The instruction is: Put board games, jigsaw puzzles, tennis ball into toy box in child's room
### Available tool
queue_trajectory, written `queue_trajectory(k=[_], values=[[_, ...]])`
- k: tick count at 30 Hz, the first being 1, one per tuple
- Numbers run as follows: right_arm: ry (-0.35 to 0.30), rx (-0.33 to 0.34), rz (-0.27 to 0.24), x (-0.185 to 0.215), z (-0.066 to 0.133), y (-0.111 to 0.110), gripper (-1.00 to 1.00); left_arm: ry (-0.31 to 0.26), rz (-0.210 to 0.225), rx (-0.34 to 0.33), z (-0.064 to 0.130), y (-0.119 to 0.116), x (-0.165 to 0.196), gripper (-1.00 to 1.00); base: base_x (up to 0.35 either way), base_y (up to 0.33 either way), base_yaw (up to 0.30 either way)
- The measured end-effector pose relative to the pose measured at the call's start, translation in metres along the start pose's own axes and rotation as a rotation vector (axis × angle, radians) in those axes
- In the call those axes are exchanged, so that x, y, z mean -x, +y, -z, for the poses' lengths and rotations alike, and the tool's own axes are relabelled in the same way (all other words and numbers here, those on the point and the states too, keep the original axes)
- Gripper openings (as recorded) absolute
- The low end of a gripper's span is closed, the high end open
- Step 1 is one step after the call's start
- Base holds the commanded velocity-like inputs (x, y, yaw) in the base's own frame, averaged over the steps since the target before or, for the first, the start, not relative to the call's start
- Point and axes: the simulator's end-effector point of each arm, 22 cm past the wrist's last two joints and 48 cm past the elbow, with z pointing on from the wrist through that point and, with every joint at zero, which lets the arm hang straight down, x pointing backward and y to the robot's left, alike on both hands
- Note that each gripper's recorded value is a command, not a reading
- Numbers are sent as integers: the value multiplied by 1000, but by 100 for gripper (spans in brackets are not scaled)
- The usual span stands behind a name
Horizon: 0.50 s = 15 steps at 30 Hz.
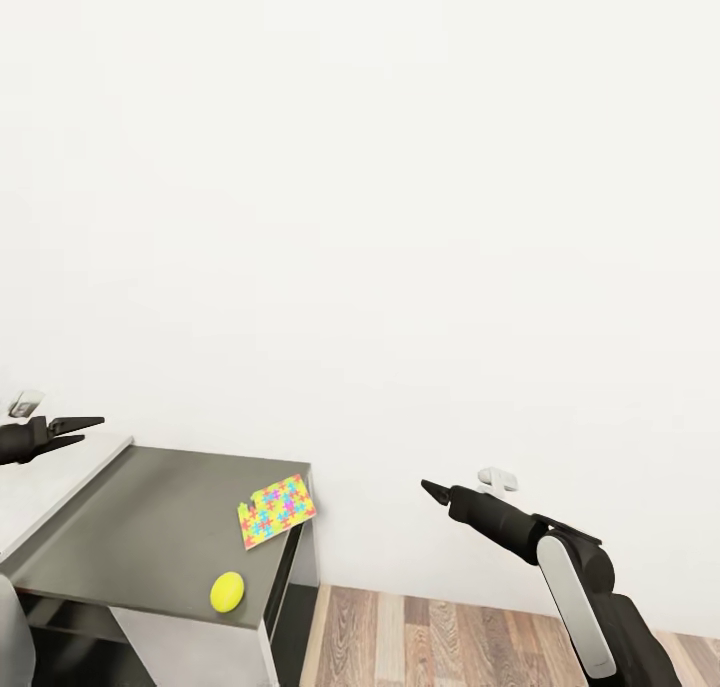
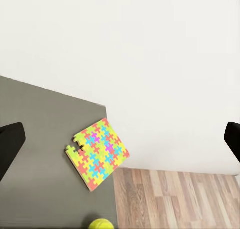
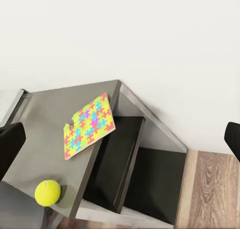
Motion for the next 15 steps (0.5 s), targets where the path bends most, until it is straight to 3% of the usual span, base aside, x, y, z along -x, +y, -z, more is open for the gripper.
queue_trajectory(k=[8, 15], values=[[18, -3, -18, -8, -4, -2, 100, 5, 1, -11, -7, -4, -3, 100, -16, 0, 0], [44, 14, -78, -24, -19, 11, 100, 29, 4, -56, -35, -21, -14, 100, -1, 0, 0]])
